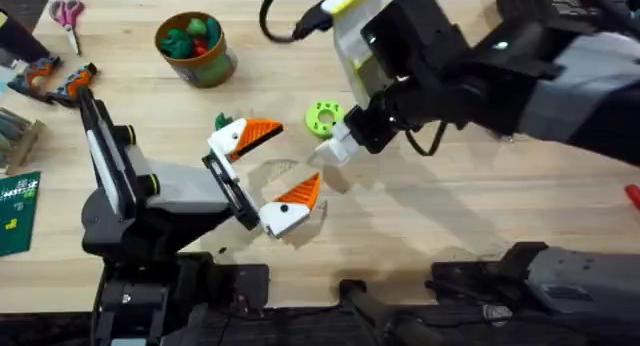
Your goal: Pick up the gripper from the table and insert it into the empty holder that is missing its gripper. Then pick up a screw, insert it into the mounting hole, and use the screwdriver to tighten it. Finally, clean up the table by picking up the vegetable and placing it into the bucket.
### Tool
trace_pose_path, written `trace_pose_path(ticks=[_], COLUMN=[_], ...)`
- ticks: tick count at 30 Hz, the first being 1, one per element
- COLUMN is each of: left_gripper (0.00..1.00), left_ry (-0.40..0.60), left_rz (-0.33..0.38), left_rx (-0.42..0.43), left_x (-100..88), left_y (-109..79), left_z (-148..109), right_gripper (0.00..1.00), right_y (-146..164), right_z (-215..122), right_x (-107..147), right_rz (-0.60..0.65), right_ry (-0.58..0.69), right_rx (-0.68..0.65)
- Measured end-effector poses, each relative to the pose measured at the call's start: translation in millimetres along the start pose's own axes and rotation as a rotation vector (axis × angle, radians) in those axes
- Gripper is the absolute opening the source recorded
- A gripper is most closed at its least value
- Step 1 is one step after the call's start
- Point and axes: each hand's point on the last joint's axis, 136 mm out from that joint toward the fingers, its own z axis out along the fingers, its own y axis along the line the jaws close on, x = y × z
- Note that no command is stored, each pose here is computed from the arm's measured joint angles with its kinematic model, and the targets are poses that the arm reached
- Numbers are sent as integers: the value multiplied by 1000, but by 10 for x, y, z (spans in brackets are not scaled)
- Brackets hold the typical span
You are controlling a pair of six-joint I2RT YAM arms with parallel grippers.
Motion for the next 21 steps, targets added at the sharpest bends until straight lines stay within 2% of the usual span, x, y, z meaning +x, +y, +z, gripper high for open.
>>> trace_pose_path(ticks=[6, 14, 21], left_gripper=[986, 986, 985], left_ry=[0, 0, 0], left_rz=[0, 0, 0], left_rx=[0, 0, 0], left_x=[0, -1, 0], left_y=[-1, -1, -1], left_z=[0, 0, 0], right_gripper=[993, 991, 811], right_y=[-33, -65, -76], right_z=[280, 538, 588], right_x=[33, -102, -143], right_rz=[-43, -61, -64], right_ry=[71, 58, 44], right_rx=[3, 8, 12])
